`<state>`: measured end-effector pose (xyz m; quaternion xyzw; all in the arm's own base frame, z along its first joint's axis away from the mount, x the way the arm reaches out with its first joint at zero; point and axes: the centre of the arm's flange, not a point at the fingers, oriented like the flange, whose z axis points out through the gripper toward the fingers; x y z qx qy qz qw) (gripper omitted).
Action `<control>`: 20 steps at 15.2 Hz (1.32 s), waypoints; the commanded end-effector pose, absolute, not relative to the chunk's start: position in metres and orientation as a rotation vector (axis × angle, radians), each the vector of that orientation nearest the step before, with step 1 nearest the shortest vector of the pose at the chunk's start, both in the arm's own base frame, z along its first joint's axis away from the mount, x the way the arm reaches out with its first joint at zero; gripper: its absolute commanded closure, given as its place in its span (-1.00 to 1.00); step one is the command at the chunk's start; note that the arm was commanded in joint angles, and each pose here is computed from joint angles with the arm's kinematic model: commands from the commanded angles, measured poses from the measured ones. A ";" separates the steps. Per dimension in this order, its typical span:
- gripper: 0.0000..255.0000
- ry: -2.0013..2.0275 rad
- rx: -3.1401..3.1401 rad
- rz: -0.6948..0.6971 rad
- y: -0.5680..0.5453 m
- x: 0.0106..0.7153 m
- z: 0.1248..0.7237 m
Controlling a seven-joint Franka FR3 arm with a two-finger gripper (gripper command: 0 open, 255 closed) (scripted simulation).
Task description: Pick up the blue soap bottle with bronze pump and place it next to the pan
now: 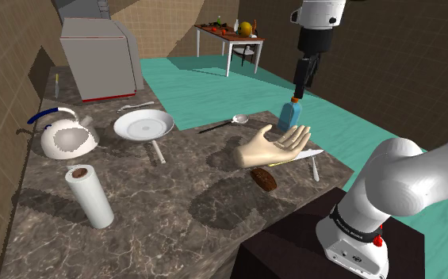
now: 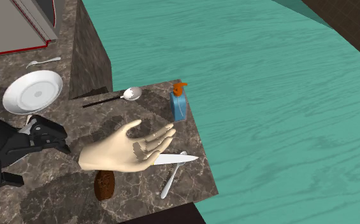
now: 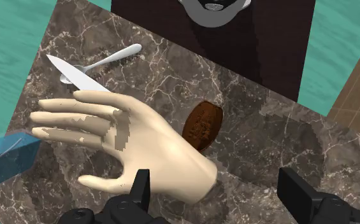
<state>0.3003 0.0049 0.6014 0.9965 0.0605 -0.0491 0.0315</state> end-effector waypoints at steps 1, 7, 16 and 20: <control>-1.00 0.186 3.069 -0.151 0.005 0.300 0.601; -1.00 0.057 3.076 -0.082 -0.058 0.321 0.562; -1.00 -0.136 3.072 0.023 -0.157 0.345 0.505; -1.00 -0.222 3.066 0.070 -0.201 0.353 0.481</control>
